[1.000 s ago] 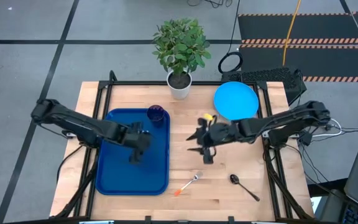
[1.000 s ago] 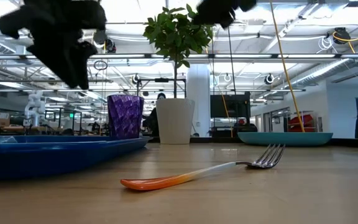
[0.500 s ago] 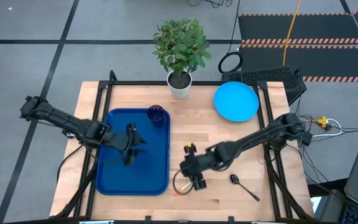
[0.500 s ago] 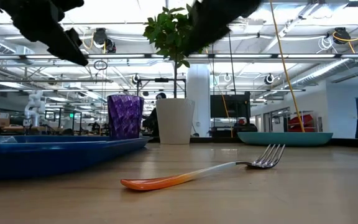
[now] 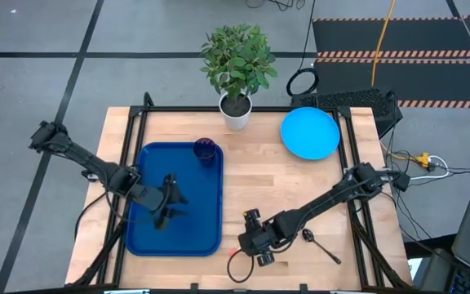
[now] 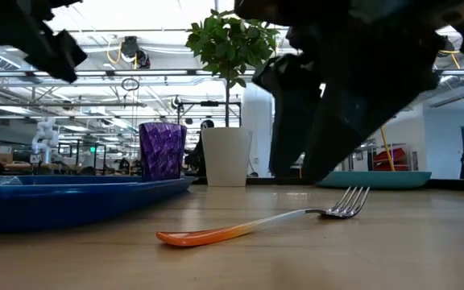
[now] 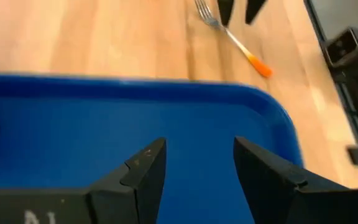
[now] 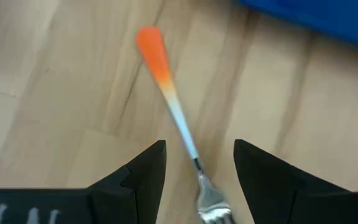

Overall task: Pick and place plate/cup/fork/spoon on tray
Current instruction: Put the orange fork on the blue tray

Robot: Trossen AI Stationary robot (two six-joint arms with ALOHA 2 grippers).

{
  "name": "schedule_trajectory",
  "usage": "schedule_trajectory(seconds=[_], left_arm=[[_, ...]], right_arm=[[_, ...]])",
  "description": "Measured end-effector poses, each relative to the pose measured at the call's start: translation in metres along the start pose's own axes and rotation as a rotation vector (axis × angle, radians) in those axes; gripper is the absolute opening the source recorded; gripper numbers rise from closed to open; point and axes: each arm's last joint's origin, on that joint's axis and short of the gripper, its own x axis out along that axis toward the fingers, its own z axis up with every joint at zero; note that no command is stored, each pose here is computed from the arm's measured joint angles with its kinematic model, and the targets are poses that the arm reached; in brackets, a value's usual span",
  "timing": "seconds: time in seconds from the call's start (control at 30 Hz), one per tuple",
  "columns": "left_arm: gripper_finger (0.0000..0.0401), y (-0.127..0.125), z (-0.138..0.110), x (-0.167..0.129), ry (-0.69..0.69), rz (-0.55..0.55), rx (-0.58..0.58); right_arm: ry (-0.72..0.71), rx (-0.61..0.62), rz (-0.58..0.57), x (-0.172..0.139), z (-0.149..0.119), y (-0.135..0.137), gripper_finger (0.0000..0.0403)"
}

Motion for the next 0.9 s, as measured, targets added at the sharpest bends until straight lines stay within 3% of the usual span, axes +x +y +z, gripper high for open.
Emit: schedule_trajectory(seconds=[0.2,0.43,0.67,0.9], left_arm=[[0.0188,-0.008,-0.008,-0.002,0.039,-0.018,-0.035],[0.0188,-0.009,-0.021,0.012,0.175,0.079,-0.055],[0.0188,-0.02,-0.04,0.041,0.398,0.04,-0.057],[0.0188,-0.032,-0.051,0.044,0.493,-0.021,-0.095]], right_arm=[[-0.011,0.005,-0.044,-0.001,0.0,0.001,0.0183],[-0.011,0.004,-0.043,-0.002,0.0,0.001,0.0183],[-0.013,0.007,-0.043,-0.002,0.0,0.001,0.0183],[-0.013,0.011,-0.044,-0.002,0.0,0.001,0.0183]])
